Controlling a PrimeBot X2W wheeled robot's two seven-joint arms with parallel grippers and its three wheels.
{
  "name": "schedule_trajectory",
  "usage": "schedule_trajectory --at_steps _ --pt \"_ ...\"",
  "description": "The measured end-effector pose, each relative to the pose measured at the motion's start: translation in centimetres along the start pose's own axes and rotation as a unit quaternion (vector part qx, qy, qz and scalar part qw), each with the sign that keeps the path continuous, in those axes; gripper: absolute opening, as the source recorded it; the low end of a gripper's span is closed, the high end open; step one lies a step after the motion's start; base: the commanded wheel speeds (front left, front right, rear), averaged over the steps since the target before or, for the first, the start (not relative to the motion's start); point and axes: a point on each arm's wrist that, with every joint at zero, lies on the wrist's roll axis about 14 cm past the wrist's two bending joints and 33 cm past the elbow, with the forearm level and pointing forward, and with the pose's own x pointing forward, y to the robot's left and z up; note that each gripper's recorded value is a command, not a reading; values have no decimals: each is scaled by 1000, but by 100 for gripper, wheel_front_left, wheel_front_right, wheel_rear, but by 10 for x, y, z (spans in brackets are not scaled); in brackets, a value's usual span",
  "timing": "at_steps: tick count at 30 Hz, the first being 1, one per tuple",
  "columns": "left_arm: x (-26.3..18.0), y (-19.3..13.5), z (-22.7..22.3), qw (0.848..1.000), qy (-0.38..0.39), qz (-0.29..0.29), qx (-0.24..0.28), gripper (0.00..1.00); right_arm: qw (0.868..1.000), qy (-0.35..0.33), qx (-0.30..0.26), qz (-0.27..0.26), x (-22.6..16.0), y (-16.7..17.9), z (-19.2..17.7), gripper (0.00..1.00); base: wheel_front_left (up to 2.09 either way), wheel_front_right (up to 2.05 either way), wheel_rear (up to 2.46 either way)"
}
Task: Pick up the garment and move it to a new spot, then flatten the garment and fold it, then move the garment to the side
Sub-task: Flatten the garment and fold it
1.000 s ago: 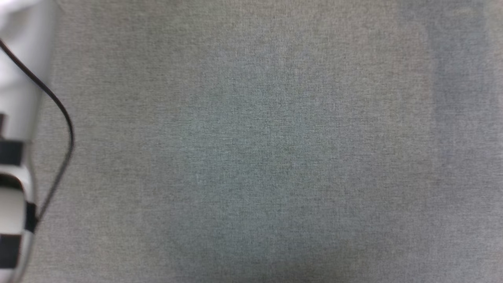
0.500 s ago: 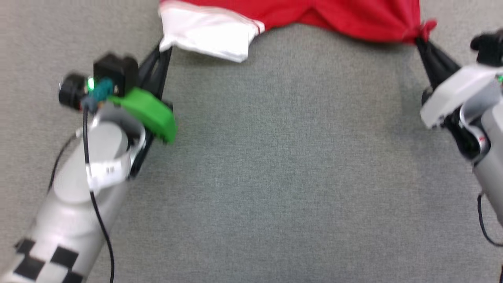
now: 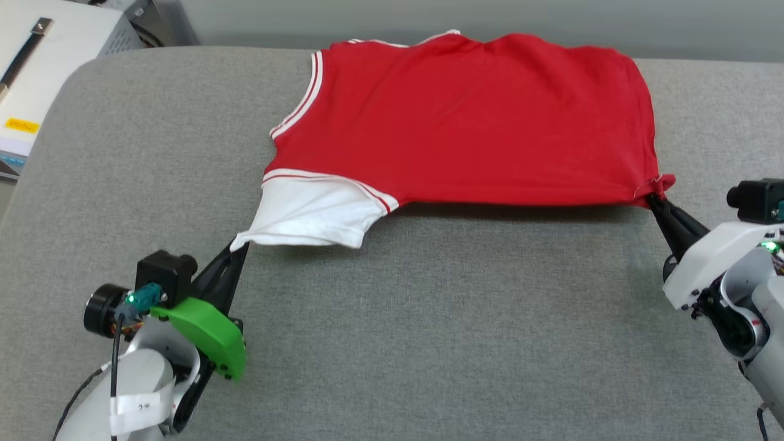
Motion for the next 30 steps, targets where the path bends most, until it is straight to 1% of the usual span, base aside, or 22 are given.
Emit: schedule_trajectory --at_steps 5,11,15,19,24,27,30 --pt "-34 -13 -4 1000 17 -15 -7 0 1000 8 28 0 -22 7 -12 0 0 0 0" --pt "-76 -36 -17 997 54 -44 -17 0 998 40 47 1 -53 11 -31 0 0 0 0" --pt "-97 -44 -25 995 78 -58 -26 0 996 60 62 4 -71 14 -42 0 0 0 0" --pt "-117 -49 -30 992 98 -64 -40 0 993 93 75 11 -93 18 -59 0 0 0 0" --pt "-143 -58 -43 987 132 -75 -58 0 985 145 89 18 -121 21 -82 0 0 0 0" --pt "-154 -65 -49 983 149 -85 -69 0 982 167 86 24 -134 24 -90 0 0 0 0" --pt "-159 -69 -49 981 154 -92 -66 0 980 173 93 29 -140 26 -91 0 0 0 0"
